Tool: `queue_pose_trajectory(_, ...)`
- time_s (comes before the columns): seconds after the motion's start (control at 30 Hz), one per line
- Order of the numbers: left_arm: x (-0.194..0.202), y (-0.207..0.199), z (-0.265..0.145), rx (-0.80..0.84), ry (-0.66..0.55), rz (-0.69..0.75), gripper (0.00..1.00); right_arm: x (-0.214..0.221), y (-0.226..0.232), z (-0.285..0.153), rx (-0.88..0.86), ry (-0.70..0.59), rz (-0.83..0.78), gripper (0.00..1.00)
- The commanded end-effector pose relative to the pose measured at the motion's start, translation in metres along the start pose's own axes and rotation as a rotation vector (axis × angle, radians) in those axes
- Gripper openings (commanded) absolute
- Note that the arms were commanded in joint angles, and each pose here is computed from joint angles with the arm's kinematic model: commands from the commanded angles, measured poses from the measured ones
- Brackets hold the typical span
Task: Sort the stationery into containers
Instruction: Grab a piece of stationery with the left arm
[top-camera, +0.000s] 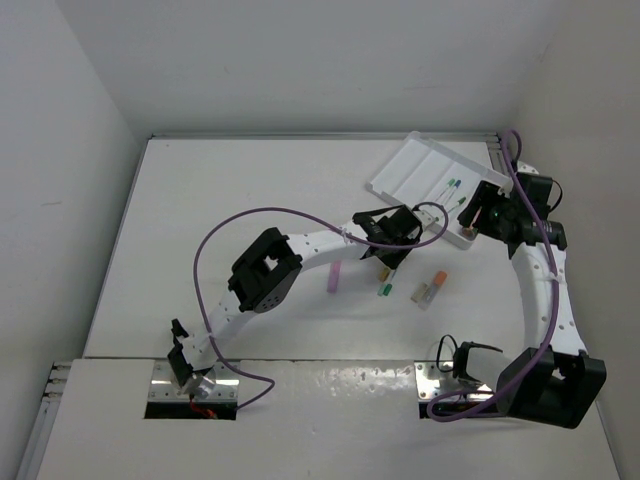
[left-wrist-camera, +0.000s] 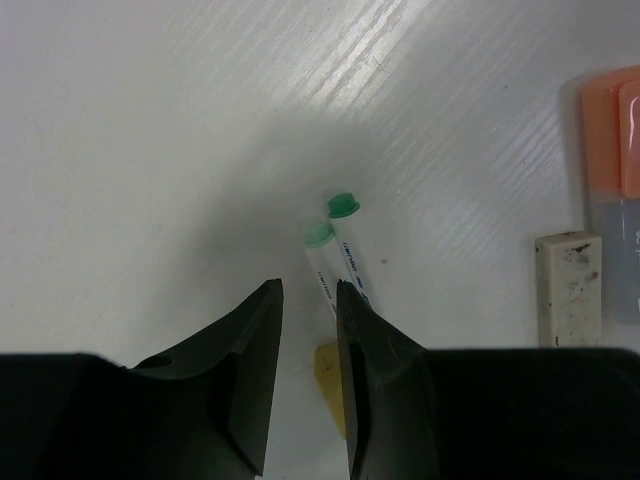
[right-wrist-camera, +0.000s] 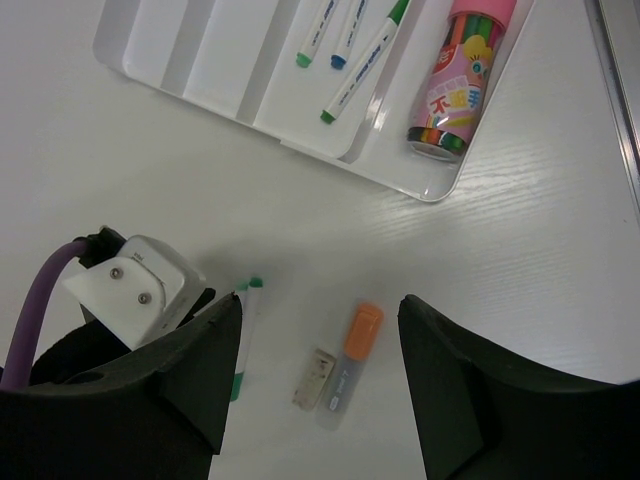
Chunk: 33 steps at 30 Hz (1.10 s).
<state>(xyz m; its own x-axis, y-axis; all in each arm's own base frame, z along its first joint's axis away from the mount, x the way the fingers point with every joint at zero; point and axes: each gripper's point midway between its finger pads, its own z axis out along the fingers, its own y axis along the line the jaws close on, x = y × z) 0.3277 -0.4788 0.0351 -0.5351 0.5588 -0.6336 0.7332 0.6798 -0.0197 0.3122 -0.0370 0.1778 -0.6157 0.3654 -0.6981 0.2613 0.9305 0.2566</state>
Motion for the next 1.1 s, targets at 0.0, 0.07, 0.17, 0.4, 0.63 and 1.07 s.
queue_pose_trajectory(0.0,-0.015,0.004,-0.003,0.002,-0.034,-0.017,0.35,-0.009,0.003,0.001,-0.018,-0.030,-0.003,0.63)
queue_pose_trajectory(0.07,-0.015,0.003,-0.003,0.006,-0.035,-0.016,0.35,-0.008,0.003,0.001,-0.021,-0.028,0.000,0.63)
queue_pose_trajectory(0.17,-0.011,-0.002,0.000,0.014,-0.023,-0.014,0.35,-0.008,0.003,0.001,-0.021,-0.028,-0.003,0.63)
queue_pose_trajectory(0.4,-0.014,-0.005,-0.004,-0.002,-0.037,-0.009,0.35,-0.004,0.000,0.002,-0.016,-0.020,0.005,0.63)
queue_pose_trajectory(0.63,-0.016,-0.002,-0.009,-0.018,-0.044,-0.009,0.35,0.002,0.001,0.004,-0.025,-0.004,0.012,0.63)
queue_pose_trajectory(1.07,-0.021,-0.009,-0.016,-0.003,-0.058,-0.003,0.36,0.003,0.002,0.007,-0.032,0.006,0.019,0.63)
